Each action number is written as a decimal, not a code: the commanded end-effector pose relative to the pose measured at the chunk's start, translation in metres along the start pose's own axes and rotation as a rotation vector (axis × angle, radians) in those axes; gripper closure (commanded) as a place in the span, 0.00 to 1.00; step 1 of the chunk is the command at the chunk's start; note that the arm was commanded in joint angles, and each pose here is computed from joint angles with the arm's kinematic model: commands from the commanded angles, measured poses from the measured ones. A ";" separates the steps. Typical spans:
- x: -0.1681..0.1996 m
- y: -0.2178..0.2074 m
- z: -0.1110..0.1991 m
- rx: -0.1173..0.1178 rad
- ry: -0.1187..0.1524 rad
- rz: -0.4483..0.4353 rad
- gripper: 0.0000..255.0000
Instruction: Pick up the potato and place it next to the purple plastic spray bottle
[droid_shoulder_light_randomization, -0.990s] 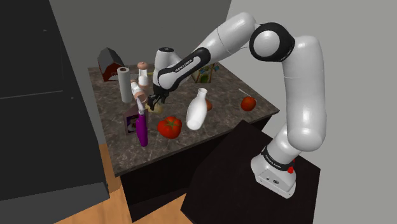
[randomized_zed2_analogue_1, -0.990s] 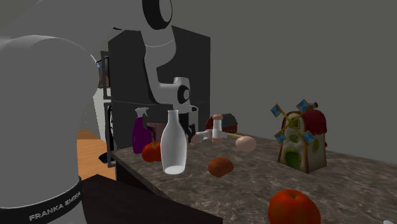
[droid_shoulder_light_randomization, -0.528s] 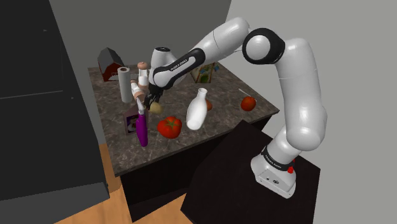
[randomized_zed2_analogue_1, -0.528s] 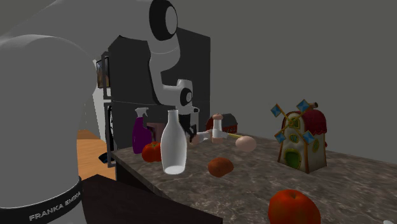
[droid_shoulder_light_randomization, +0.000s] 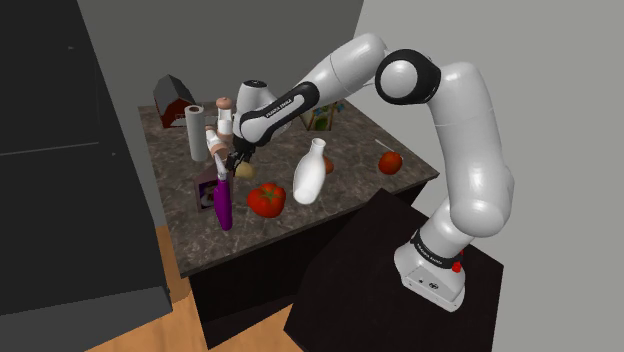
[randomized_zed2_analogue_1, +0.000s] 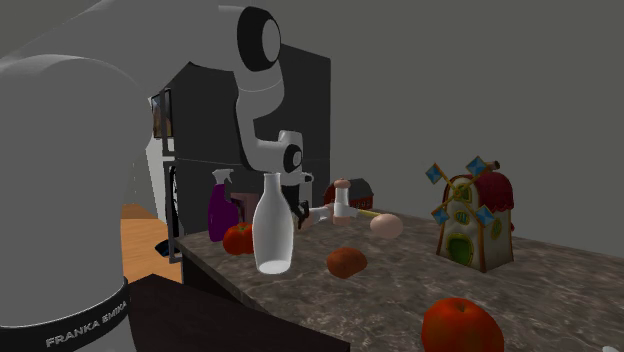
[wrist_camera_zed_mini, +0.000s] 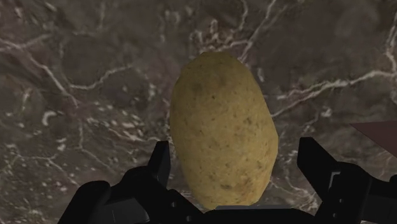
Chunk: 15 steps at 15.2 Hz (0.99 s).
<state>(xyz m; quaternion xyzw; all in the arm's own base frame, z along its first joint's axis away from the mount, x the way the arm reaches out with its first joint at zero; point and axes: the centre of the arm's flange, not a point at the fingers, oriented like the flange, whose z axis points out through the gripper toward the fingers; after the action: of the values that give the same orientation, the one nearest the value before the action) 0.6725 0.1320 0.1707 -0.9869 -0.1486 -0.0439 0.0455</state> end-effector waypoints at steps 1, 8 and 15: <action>0.000 0.000 0.000 0.000 0.000 0.000 0.00; 0.000 0.000 0.000 0.000 0.000 0.000 1.00; 0.002 -0.001 -0.016 0.000 0.000 0.000 1.00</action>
<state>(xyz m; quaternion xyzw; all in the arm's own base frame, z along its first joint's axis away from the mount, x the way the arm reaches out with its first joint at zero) 0.6724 0.1322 0.1810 -0.9869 -0.1485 -0.0439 0.0456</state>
